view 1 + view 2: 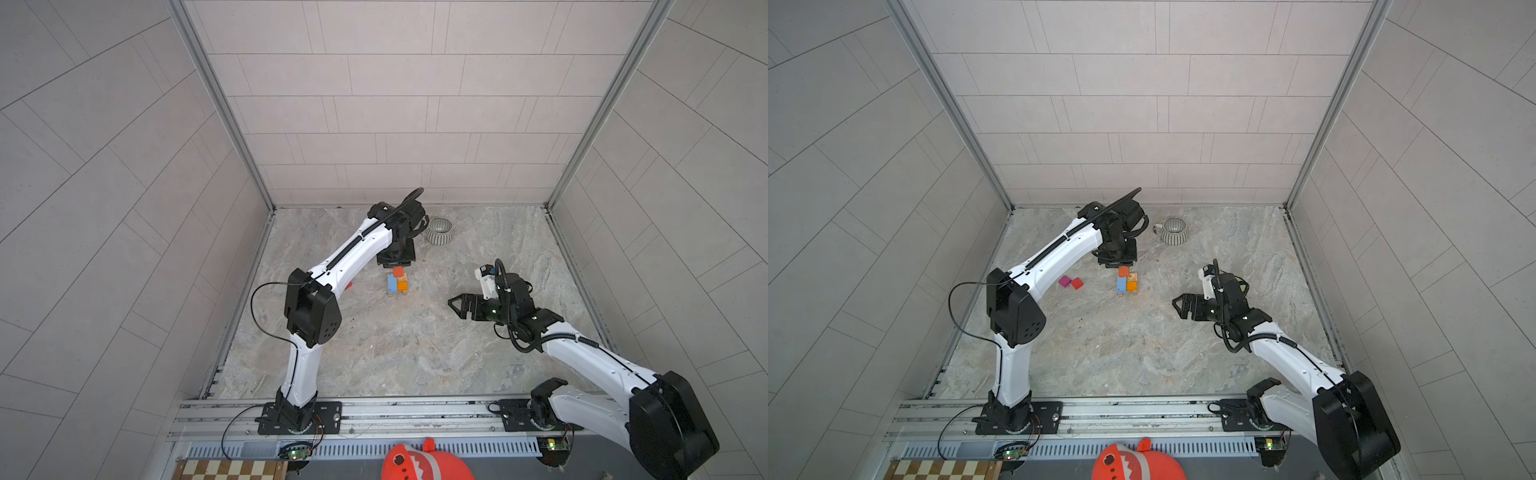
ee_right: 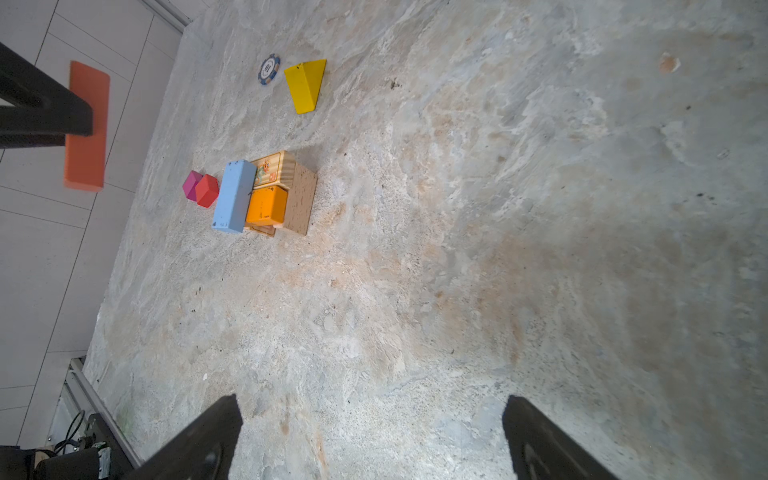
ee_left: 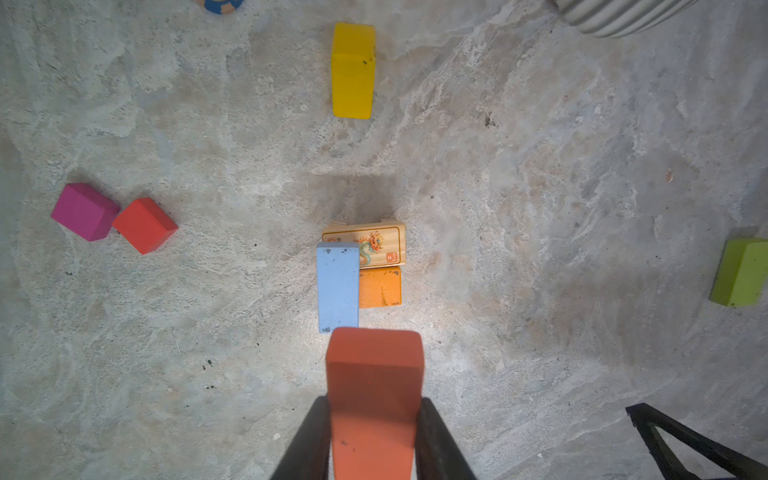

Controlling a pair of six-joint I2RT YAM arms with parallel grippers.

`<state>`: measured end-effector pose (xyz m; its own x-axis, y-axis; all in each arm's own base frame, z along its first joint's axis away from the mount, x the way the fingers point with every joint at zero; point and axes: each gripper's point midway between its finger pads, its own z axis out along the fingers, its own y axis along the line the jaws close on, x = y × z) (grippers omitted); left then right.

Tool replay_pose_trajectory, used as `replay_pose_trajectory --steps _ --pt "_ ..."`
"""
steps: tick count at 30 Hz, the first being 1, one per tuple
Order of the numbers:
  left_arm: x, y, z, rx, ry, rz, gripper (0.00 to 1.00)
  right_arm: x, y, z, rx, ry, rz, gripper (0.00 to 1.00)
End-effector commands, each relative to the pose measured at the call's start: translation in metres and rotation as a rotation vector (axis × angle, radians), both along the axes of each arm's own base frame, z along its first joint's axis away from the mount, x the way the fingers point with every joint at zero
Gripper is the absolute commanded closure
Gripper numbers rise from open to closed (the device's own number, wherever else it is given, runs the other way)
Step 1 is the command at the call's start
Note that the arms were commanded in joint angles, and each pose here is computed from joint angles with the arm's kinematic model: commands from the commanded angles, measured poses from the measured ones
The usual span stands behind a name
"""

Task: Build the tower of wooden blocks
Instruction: 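Lift the orange-red block and carry it toward the stack with left gripper, then lower the orange-red block upright beside the light blue block with left gripper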

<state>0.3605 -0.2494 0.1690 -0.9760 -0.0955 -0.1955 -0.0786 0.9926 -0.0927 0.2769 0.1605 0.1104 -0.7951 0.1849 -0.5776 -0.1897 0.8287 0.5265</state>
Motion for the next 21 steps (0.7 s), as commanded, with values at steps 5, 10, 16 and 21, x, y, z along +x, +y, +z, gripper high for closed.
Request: replay_pose_trajectory --steps 5,10,16,21 --pt "0.0 -0.012 -0.002 0.015 -0.001 -0.015 0.75 0.0 0.0 0.005 0.011 -0.01 -0.004 0.0" --pt "0.001 -0.018 -0.006 0.013 0.0 0.003 0.75 0.0 -0.002 0.008 0.009 -0.022 -0.01 0.0" --pt "0.001 -0.026 -0.017 0.026 0.013 -0.006 0.75 0.0 -0.001 0.005 0.011 -0.011 -0.01 0.0" --pt "0.003 -0.026 -0.024 0.036 0.015 0.004 0.75 0.0 -0.001 0.004 0.014 -0.007 -0.011 0.0"
